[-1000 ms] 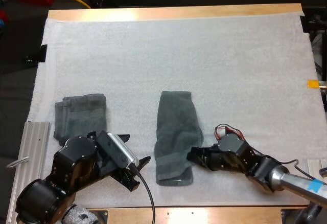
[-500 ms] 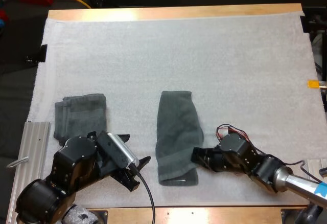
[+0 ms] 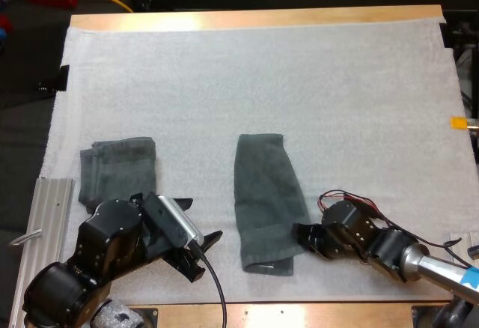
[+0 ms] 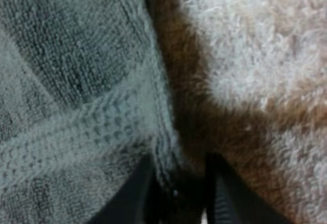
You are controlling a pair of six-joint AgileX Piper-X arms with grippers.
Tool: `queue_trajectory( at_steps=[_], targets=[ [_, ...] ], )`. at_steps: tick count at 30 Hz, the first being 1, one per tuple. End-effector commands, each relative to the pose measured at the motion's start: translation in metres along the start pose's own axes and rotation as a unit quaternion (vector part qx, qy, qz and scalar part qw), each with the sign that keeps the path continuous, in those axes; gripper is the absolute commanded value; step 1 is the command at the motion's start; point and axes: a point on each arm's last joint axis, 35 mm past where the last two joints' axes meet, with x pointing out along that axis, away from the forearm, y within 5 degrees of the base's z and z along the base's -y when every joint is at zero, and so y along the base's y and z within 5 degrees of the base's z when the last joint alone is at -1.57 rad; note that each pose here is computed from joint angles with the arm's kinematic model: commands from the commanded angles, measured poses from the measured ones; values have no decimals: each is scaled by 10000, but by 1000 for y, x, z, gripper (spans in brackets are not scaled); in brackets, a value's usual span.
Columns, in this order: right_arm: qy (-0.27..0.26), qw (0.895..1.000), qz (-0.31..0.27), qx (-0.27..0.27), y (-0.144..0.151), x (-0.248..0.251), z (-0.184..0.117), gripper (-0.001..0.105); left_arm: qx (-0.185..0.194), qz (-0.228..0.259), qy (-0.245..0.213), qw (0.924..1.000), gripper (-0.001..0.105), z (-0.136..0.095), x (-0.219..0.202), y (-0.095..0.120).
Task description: Pick towel from pile, fold and stack
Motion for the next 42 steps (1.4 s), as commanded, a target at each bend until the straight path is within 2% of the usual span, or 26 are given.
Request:
queue_trajectory(
  at_steps=[1, 6, 9, 11, 15, 21, 27, 34, 42],
  targets=[
    [-49, 10000, -2, -54, 2, -2, 2, 26, -21, -52, -40, 10000, 69, 1, -2, -1],
    [-135, 9998, -79, -92, 1, -2, 3, 24, -21, -52, -40, 10000, 69, 1, -2, -1],
    [-134, 9998, -78, -123, 1, -2, 2, 13, -21, -52, -40, 10000, 69, 1, -2, -1],
    [-138, 9995, -74, -259, 2, -2, 3, 0, -34, -52, -40, 10000, 69, 1, -2, -1],
    [-260, 9988, 54, -412, 5, -5, 5, 1, -52, -52, -40, 10000, 69, 1, -2, -1],
    [-810, 9934, 628, -507, 22, -25, 16, 1, -52, -52, -40, 10000, 69, 1, -2, -1],
    [-1354, 9819, 1041, -818, 46, -52, 33, 1, -46, -54, -58, 10000, 69, 2, -2, -1],
    [-2024, 9603, 1450, -1258, 88, -90, 64, 1, -46, -106, -53, 9999, 69, 2, -2, -2],
    [-2768, 9360, 894, -1982, 119, -137, 94, 1, -46, -124, -51, 9999, 69, 2, -2, -2]
  ],
)
